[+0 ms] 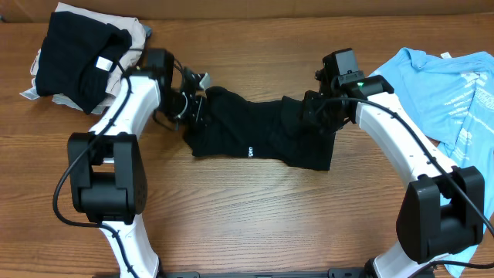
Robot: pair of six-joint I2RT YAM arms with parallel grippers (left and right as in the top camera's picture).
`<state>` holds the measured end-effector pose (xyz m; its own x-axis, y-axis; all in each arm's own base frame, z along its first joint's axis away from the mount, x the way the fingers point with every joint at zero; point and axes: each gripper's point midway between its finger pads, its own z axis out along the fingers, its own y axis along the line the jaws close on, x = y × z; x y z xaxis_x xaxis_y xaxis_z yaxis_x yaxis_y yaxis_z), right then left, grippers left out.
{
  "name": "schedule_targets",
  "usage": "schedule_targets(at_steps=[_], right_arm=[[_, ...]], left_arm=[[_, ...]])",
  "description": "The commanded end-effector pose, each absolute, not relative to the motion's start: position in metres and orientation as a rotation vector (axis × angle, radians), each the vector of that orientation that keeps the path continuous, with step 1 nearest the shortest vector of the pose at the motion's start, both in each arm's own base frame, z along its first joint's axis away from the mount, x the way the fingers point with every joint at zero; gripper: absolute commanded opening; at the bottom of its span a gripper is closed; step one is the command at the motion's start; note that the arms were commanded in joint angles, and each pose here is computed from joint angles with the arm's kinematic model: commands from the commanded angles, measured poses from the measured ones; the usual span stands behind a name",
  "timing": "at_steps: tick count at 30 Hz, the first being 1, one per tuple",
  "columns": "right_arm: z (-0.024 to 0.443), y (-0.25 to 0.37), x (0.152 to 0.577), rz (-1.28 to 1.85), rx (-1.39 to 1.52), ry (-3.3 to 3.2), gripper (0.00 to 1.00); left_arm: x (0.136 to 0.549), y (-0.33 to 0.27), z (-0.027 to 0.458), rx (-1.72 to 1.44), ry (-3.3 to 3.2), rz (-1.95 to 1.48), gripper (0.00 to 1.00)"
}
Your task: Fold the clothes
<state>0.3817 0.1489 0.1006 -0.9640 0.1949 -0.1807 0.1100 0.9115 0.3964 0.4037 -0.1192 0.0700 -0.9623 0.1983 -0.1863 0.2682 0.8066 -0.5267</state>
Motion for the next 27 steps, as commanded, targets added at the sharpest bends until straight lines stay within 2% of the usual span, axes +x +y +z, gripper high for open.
schedule_targets(at_steps=[1, 4, 10, 13, 17, 27], right_arm=[[0.093, 0.16, 0.372, 0.666, 0.22, 2.88, 0.18], [0.087, 0.16, 0.372, 0.671, 0.243, 2.872, 0.18], [0.079, 0.175, 0.372, 0.825, 0.268, 2.835, 0.11], [0.072, 0.182, 0.374, 0.861, 0.335, 2.813, 0.04], [0.056, 0.193, 0.372, 0.895, 0.435, 2.809, 0.04], [-0.001, 0.199, 0.357, 0.867, 0.689, 2.918, 0.04]], left_arm=[[0.423, -0.096, 0.098, 0.331, 2.892, -0.649, 0.04], [0.421, -0.086, 0.122, 0.327, 2.93, -0.56, 0.04], [0.415, -0.085, 0.159, 0.33, 2.947, -0.522, 0.04], [0.411, -0.084, 0.162, 0.331, 2.974, -0.457, 0.04], [0.405, -0.082, 0.158, 0.312, 3.02, -0.341, 0.04], [0.407, -0.117, 0.179, 0.348, 2.971, -0.346, 0.04]])
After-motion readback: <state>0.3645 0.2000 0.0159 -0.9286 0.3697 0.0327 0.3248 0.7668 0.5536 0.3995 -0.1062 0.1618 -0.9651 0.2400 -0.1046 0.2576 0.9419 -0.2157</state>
